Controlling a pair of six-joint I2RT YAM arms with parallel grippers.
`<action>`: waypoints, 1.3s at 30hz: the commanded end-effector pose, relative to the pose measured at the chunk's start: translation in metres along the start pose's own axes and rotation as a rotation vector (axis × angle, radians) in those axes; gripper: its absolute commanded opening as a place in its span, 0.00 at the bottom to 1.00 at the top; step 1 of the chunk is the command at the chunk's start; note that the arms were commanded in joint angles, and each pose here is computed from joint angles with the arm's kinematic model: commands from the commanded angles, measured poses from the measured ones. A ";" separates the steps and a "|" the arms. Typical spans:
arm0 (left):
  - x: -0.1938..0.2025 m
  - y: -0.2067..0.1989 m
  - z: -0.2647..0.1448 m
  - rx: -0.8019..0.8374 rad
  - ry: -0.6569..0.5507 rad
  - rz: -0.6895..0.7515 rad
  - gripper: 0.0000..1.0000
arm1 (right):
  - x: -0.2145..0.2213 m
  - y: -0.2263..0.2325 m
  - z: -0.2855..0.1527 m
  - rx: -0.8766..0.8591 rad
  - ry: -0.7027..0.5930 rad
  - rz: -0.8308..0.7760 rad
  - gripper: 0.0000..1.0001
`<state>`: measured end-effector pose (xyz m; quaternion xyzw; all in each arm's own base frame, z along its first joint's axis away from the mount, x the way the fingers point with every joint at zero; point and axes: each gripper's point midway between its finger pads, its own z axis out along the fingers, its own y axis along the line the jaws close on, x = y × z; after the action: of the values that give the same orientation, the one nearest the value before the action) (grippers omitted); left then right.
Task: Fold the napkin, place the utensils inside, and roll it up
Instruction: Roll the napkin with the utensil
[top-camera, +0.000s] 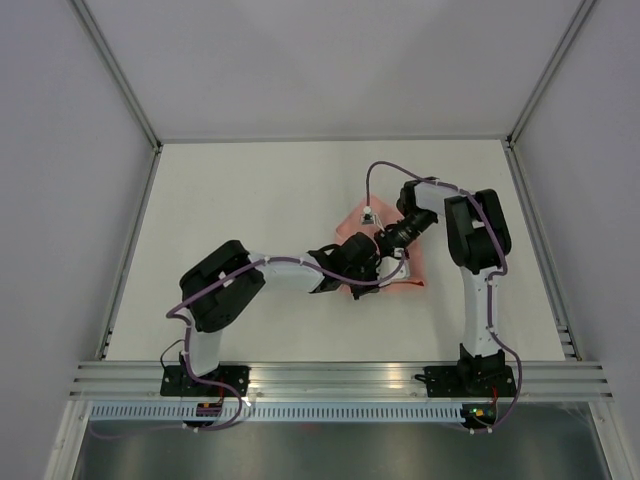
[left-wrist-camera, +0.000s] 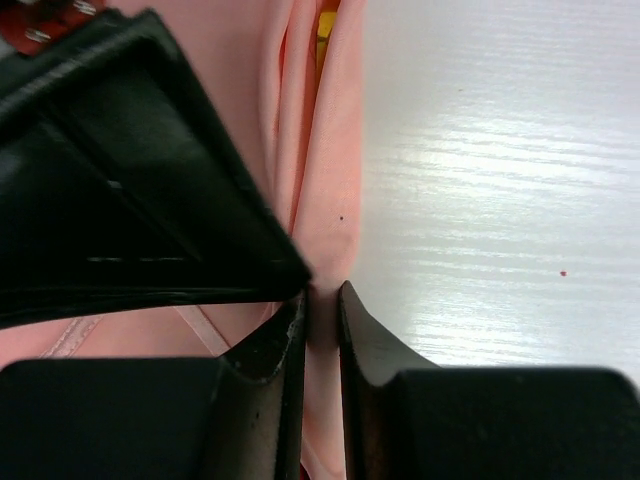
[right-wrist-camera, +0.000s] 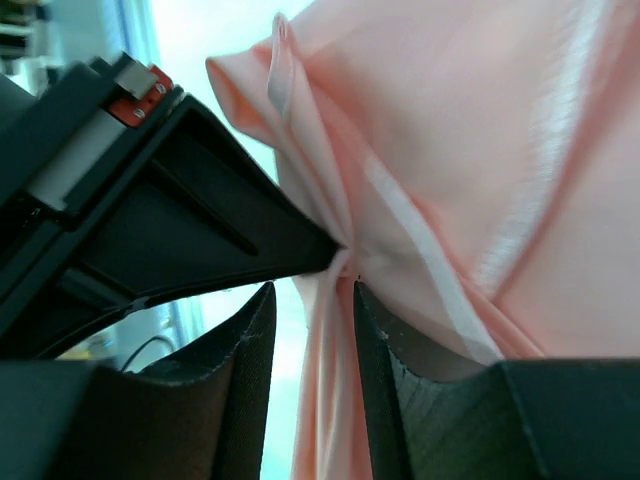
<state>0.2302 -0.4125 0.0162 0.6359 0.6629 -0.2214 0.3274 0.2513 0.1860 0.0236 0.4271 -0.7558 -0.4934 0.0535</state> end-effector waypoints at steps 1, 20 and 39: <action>0.082 -0.070 -0.002 0.272 0.267 -0.198 0.02 | -0.035 -0.011 -0.033 0.167 -0.138 -0.200 0.43; 0.074 -0.070 -0.017 0.523 0.317 -0.571 0.02 | -0.004 0.022 -0.118 0.511 -0.428 -0.412 0.47; 0.070 -0.052 -0.012 0.595 0.368 -0.818 0.02 | 0.010 0.053 -0.022 0.831 -0.136 -0.861 0.61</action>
<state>0.1816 -0.3915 0.0164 0.4497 0.7515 -0.4802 -0.0497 0.2112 0.1648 0.0672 0.6389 -0.6584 -0.1919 -0.3486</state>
